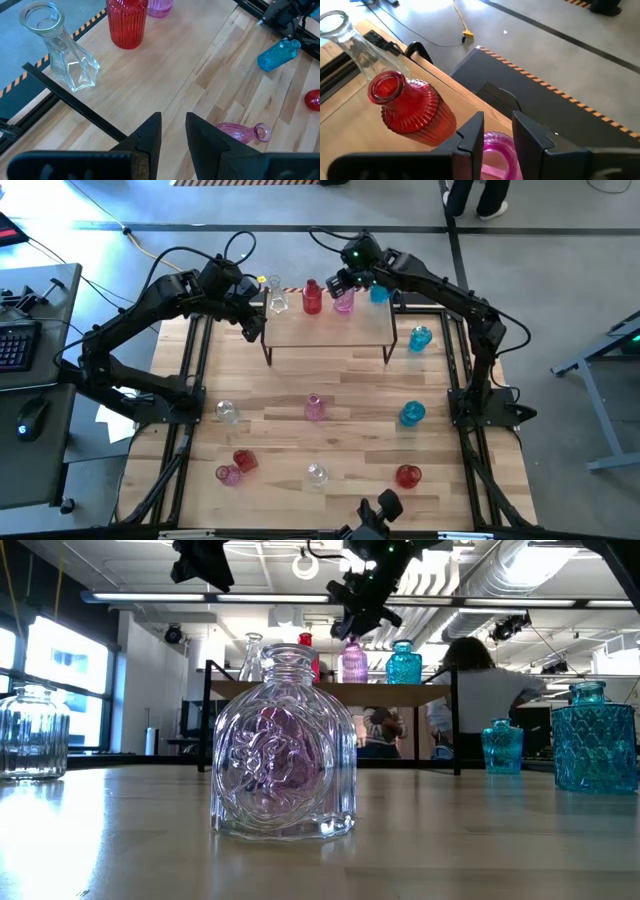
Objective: Sort vases onto shelf
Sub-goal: Adjust the vases on the shelf, then put the top blue vase on the shelf aligned with the other blue vase
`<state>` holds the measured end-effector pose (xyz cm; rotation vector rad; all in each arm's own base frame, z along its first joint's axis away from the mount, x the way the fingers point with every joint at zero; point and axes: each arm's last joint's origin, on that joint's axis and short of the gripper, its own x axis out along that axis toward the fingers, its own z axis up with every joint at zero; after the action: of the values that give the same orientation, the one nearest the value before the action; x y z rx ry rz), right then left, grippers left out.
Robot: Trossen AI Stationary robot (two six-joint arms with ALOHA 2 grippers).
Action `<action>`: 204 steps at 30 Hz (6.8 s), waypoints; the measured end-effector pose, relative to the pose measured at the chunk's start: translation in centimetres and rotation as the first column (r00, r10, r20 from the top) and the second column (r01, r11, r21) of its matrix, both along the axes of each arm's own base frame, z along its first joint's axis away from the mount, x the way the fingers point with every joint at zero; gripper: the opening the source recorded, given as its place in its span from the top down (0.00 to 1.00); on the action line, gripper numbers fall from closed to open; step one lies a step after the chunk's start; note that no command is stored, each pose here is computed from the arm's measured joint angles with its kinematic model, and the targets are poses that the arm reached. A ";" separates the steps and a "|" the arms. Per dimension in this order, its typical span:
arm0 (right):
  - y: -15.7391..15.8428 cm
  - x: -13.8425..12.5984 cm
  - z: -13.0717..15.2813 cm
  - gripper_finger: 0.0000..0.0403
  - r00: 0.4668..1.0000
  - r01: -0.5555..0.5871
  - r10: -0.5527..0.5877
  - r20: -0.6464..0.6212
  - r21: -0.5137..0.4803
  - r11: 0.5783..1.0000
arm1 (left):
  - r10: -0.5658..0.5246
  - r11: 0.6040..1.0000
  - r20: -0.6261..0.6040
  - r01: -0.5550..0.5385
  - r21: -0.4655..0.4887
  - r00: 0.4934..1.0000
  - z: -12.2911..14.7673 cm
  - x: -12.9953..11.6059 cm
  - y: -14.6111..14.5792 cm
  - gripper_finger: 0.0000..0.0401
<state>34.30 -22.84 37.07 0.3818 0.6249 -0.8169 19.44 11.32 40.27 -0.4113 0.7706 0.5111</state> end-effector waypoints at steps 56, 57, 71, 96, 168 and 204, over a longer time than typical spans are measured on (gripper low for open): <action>-4.8 -8.6 1.4 0.80 0.931 0.277 -0.256 -0.261 0.046 0.960 | 0.006 1.000 0.003 -0.006 -0.005 1.000 0.0 0.0 0.0 0.80; -4.7 -8.6 1.4 0.80 0.929 0.279 -0.255 -0.269 0.053 0.959 | 0.006 1.000 0.002 -0.006 -0.005 1.000 0.0 0.0 0.0 0.80; -3.9 -8.4 1.3 0.80 0.923 0.290 -0.257 -0.286 0.080 0.954 | 0.006 1.000 0.003 -0.006 -0.005 1.000 0.0 0.0 0.0 0.80; -2.4 -8.0 2.8 0.80 0.922 0.283 -0.260 -0.286 0.041 0.958 | 0.006 1.000 0.003 -0.006 -0.005 1.000 0.0 0.0 0.0 0.80; 13.2 -24.3 5.2 0.59 0.938 0.313 -0.278 -0.205 0.163 0.936 | -0.004 1.000 -0.052 0.002 -0.029 0.999 -0.4 -0.4 -0.2 0.80; 9.9 -23.4 -9.5 0.59 0.854 0.515 -0.472 -0.218 0.233 0.825 | 0.032 0.998 -0.041 -0.034 -0.056 0.999 -0.4 -0.4 -0.2 0.80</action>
<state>10.92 -12.95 27.57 0.7732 0.8037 -1.2706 19.06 11.09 39.89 -0.4678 0.8189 0.5305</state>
